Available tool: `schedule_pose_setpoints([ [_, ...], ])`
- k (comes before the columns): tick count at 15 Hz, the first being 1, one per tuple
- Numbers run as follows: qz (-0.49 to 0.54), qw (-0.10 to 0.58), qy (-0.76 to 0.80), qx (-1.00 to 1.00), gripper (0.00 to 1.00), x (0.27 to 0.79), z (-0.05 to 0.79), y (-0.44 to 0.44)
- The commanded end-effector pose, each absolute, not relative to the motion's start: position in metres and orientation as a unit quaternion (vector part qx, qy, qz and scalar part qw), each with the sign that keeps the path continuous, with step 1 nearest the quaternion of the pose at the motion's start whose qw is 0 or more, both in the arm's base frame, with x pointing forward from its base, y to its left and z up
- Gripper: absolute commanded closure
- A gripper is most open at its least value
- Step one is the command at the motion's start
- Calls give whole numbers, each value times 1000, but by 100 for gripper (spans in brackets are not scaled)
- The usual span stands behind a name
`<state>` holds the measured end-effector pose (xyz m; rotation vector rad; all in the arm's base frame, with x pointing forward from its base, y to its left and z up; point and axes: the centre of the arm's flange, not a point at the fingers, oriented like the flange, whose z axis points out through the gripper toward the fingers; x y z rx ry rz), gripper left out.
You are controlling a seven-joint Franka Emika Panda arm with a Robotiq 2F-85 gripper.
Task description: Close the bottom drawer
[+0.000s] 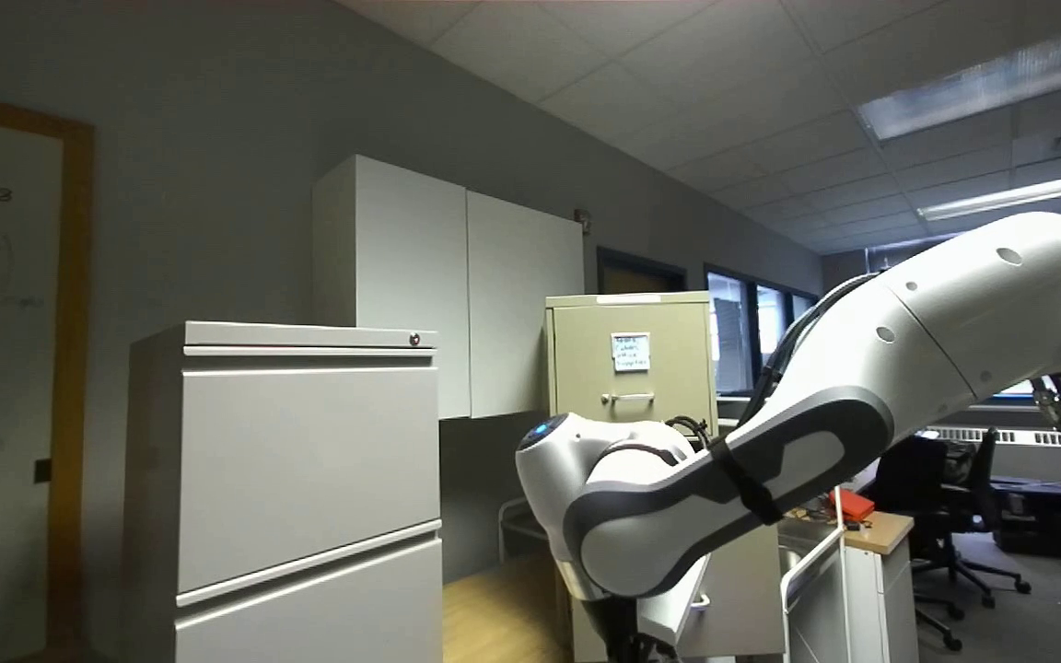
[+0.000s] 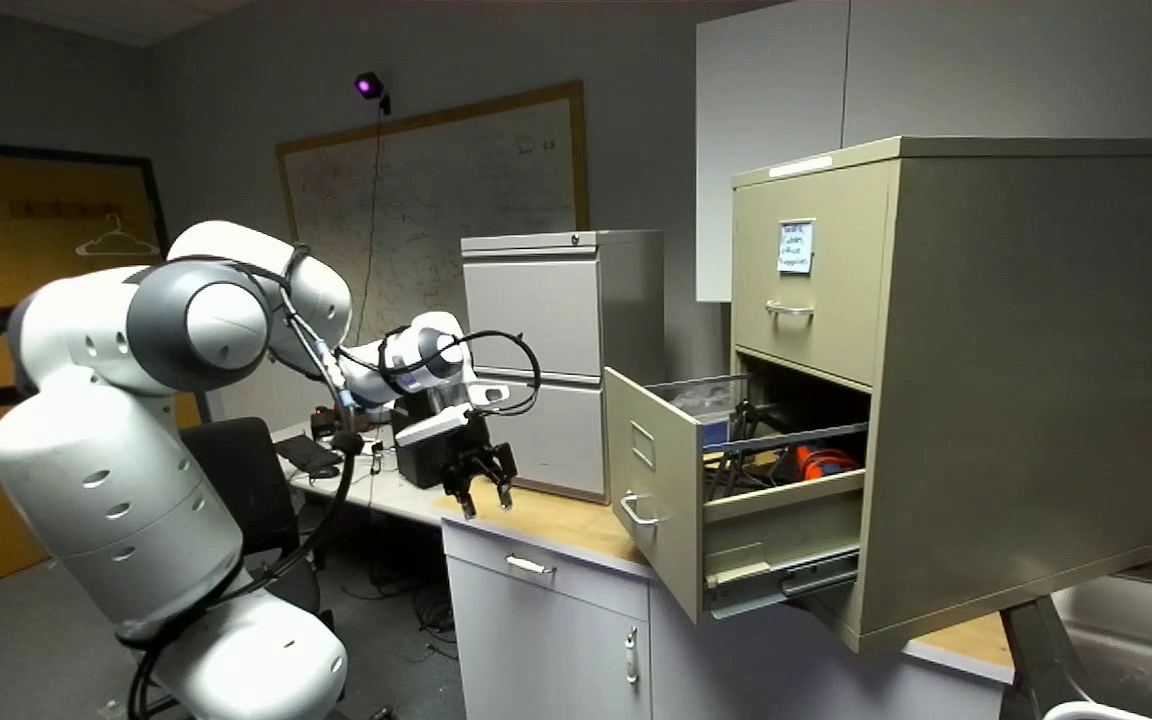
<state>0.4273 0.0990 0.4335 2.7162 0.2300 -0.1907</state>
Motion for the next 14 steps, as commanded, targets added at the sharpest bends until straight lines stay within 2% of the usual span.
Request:
schedule_pose_setpoints([
  [1, -30, 290, 49, 955, 47, 445, 452, 106],
  [5, -9, 396, 28, 918, 80, 486, 466, 89],
  [8, 23, 462, 6, 887, 99, 520, 482, 74],
  [11, 84, 530, 50, 842, 100, 553, 496, 59],
  [14, 144, 566, 78, 808, 100, 585, 501, 41],
])
